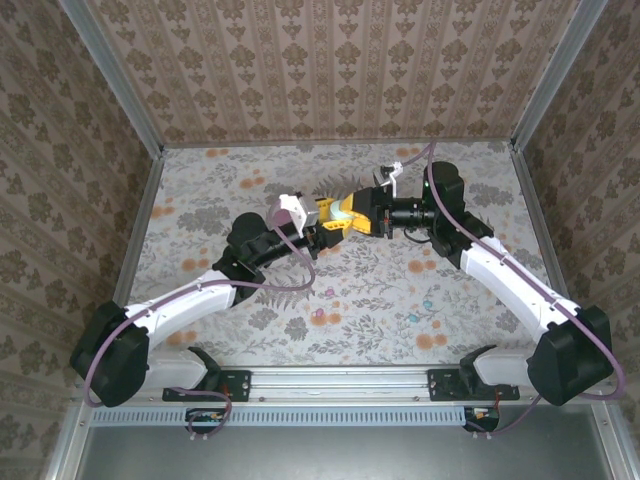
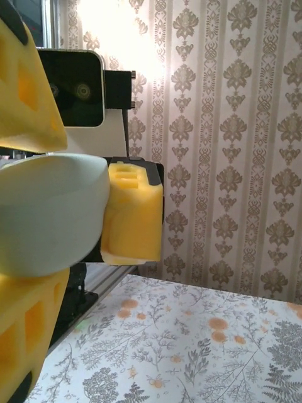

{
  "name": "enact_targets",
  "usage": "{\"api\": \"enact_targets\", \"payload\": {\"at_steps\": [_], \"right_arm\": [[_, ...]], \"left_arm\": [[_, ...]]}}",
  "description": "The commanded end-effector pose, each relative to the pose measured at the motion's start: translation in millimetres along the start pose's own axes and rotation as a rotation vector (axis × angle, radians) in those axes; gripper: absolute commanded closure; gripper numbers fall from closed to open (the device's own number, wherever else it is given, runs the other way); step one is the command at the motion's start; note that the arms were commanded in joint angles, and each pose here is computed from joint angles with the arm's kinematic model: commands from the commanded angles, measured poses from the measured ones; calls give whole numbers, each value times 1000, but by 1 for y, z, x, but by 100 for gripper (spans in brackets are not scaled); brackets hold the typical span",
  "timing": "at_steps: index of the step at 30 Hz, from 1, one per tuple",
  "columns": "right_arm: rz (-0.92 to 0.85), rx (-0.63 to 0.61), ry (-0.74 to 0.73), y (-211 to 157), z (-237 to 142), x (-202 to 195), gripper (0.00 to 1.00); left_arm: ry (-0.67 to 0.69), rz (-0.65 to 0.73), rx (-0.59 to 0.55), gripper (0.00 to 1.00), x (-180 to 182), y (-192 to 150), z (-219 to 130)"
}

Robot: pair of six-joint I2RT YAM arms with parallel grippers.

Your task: Insert the wireless bluetooth earbuds into the charging case

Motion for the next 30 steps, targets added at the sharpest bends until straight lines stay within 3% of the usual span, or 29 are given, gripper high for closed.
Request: {"api": "enact_targets", "payload": {"at_steps": [1, 9, 13, 15, 16, 17, 19, 23, 30], "right_arm": [[-1, 6, 43, 0, 0, 5, 58], [-13, -79, 9, 9, -9, -4, 75], [-15, -176, -22, 19, -22, -9, 79], [-12, -251, -55, 27, -35, -16, 79], [-13, -301, -75, 33, -45, -20, 79], [-16, -348, -100, 37, -54, -27, 79], [-20, -426, -210, 43, -74, -50, 79], [87, -543, -537, 44, -124, -138, 79], [207, -581, -688, 52, -166, -230, 80]], "left_arm": [[-37, 17, -79, 63, -4, 27, 3], [-31, 19, -52, 55, -2, 23, 4], [-9, 23, 6, 32, 1, 11, 3], [8, 25, 43, 25, 3, 2, 1], [23, 24, 59, 15, 5, -3, -1], [47, 21, 75, 11, 7, -9, -4], [84, 27, 106, 11, 10, -18, -11], [193, 31, 133, 10, 17, -22, -30], [319, 21, 205, 9, 26, -22, -53]]}}
Point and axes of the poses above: each hand's point on the last joint's axis, 136 mm out from that joint toward the fingers, its own z axis out along the fingers, its own x axis along the line the jaws close on, y = z × x, the point moved 3 cm from there along -z, back along the fingers, and after that the axes turned 5 degrees about -z, right-handed, at the moved point
